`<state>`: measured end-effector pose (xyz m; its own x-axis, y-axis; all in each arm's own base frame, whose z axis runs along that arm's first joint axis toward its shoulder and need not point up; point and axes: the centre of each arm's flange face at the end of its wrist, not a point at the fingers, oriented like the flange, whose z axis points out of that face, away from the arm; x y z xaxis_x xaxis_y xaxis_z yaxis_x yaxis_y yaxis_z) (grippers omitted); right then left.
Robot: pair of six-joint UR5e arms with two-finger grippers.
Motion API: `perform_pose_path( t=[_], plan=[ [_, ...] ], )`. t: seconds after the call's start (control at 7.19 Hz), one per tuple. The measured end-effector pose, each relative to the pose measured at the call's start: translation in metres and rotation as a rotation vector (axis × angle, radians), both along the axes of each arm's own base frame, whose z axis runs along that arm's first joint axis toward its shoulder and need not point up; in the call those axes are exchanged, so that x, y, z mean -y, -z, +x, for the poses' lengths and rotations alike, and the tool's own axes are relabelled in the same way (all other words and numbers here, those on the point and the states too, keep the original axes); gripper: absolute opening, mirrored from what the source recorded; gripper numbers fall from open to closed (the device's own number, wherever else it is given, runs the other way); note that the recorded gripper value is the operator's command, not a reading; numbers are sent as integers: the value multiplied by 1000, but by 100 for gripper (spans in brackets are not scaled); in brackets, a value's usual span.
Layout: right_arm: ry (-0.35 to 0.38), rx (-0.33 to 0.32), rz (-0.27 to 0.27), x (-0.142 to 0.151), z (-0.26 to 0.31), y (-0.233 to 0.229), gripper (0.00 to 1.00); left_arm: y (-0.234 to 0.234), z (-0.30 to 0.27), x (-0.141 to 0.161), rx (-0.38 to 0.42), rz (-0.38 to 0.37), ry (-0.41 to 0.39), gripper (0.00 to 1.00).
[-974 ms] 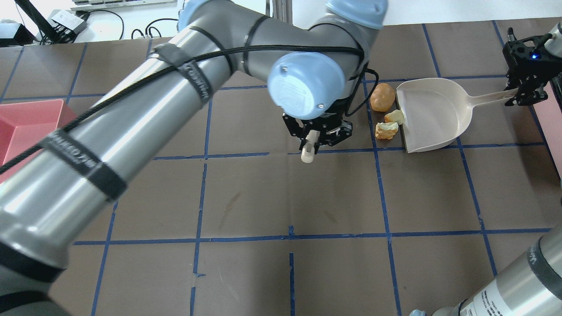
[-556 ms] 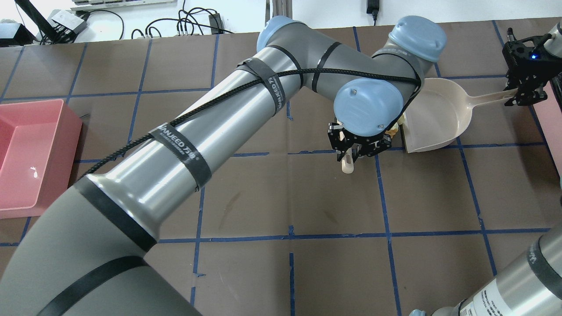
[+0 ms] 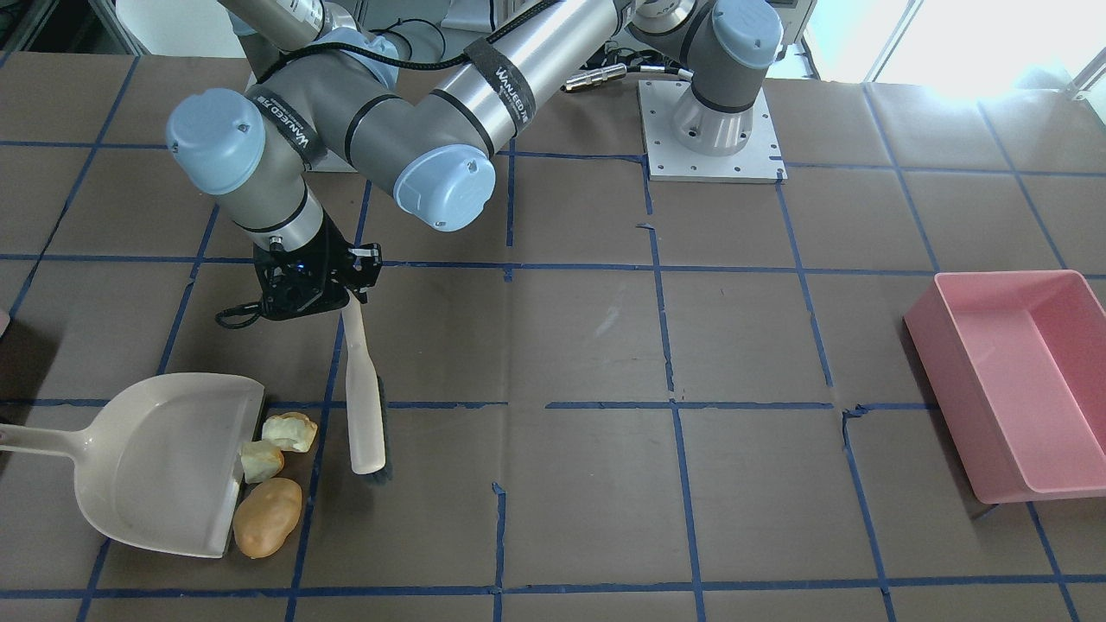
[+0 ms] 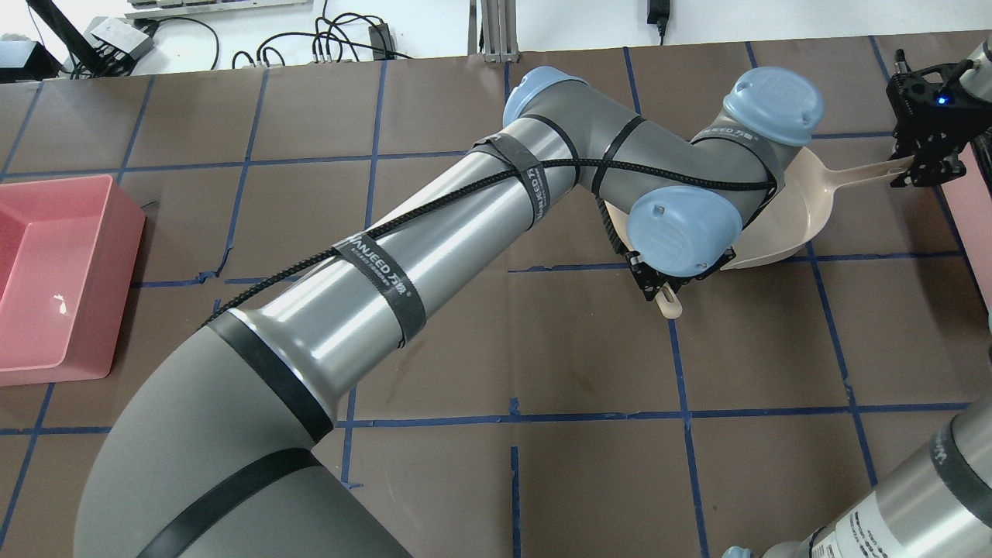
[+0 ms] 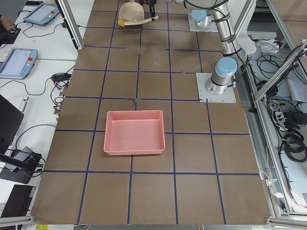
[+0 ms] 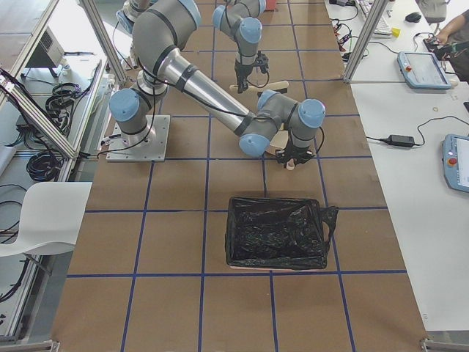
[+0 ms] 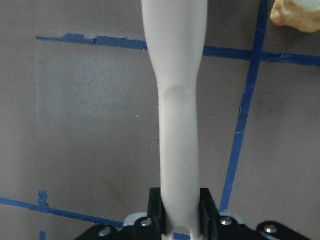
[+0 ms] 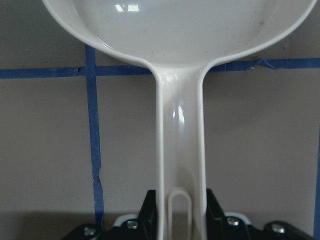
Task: Sweep and dump trash in nearest bin
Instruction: 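Move the brush with the left gripper to behind the trash pieces, then sweep the pale trash pieces toward the dustpan with the left gripper's brush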
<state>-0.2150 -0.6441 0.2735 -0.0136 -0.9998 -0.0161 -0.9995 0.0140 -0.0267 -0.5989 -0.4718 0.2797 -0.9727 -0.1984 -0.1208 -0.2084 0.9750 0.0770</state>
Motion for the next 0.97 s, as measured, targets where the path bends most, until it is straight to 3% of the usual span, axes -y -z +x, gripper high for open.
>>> perform_pose_path(
  t=[0.97],
  plan=[
    [8, -2, -2, 1, 0, 4, 0, 35, -40, 3, -53, -36, -165, 0]
  ],
)
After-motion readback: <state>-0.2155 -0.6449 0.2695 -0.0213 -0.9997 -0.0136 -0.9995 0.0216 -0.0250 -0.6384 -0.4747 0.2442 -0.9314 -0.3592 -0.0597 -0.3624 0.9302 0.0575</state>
